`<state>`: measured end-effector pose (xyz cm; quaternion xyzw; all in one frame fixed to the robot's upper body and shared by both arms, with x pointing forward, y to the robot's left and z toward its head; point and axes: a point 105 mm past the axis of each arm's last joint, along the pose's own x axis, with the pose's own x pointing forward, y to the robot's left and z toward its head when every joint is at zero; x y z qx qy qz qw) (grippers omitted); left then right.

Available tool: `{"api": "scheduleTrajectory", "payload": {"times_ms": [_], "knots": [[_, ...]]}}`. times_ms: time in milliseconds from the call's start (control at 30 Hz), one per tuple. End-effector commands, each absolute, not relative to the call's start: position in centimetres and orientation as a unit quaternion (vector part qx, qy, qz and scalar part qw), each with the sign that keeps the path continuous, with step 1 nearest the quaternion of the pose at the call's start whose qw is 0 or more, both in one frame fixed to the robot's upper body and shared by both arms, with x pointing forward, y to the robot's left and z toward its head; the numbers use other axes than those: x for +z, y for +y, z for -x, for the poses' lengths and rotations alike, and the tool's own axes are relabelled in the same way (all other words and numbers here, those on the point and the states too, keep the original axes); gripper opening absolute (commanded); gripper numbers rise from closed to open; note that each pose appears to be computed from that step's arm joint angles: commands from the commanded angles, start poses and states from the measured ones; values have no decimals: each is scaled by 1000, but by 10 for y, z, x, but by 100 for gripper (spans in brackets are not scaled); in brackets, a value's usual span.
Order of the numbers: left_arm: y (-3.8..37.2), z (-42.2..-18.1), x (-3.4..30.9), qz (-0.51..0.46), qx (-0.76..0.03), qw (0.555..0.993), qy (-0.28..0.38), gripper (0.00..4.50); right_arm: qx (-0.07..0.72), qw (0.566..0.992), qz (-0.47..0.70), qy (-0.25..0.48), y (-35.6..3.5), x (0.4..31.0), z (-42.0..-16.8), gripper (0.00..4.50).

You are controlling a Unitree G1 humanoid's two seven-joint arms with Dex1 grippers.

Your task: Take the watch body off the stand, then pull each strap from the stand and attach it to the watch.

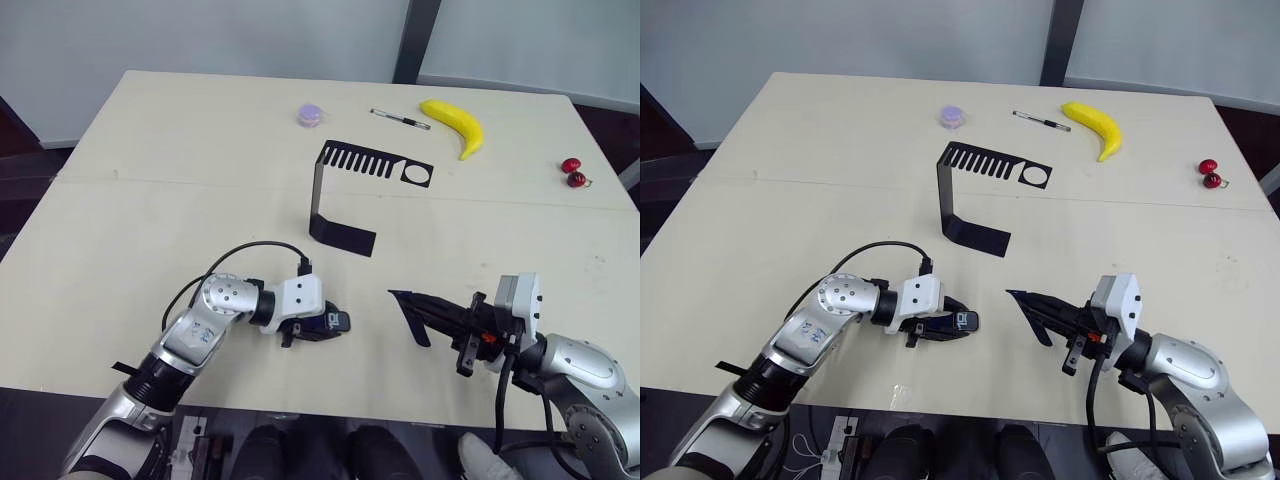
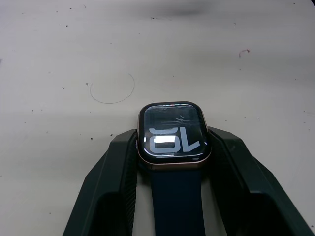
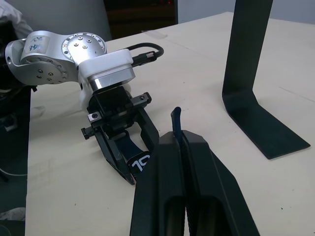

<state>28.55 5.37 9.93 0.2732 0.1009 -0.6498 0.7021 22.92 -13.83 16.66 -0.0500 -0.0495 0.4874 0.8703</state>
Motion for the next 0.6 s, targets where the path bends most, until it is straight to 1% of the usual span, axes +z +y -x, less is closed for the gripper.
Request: {"api": "scheduleTrajectory", "payload": {"times_ms": [33, 167, 233, 267, 333, 400, 500, 600], "knots": [[59, -279, 78, -253, -656, 695, 148, 159, 479, 872, 68, -76, -137, 177, -226, 0], [51, -276, 119, -122, -676, 717, 118, 159, 483, 862, 114, -100, -135, 184, -223, 0], [57, -276, 145, -47, -683, 720, 110, 159, 489, 850, 160, -109, -134, 185, -218, 0], [65, -276, 158, 3, -684, 720, 119, 159, 485, 846, 185, -118, -136, 188, -217, 0], [79, -276, 174, 71, -680, 716, 139, 159, 470, 846, 210, -142, -138, 196, -218, 0], [88, -275, 185, 101, -680, 711, 150, 159, 443, 854, 208, -177, -140, 210, -222, 0], [88, -275, 200, 136, -683, 701, 155, 159, 464, 828, 252, -190, -132, 210, -216, 0], [85, -272, 210, 172, -692, 681, 166, 159, 461, 810, 293, -213, -127, 212, -217, 0]]}}
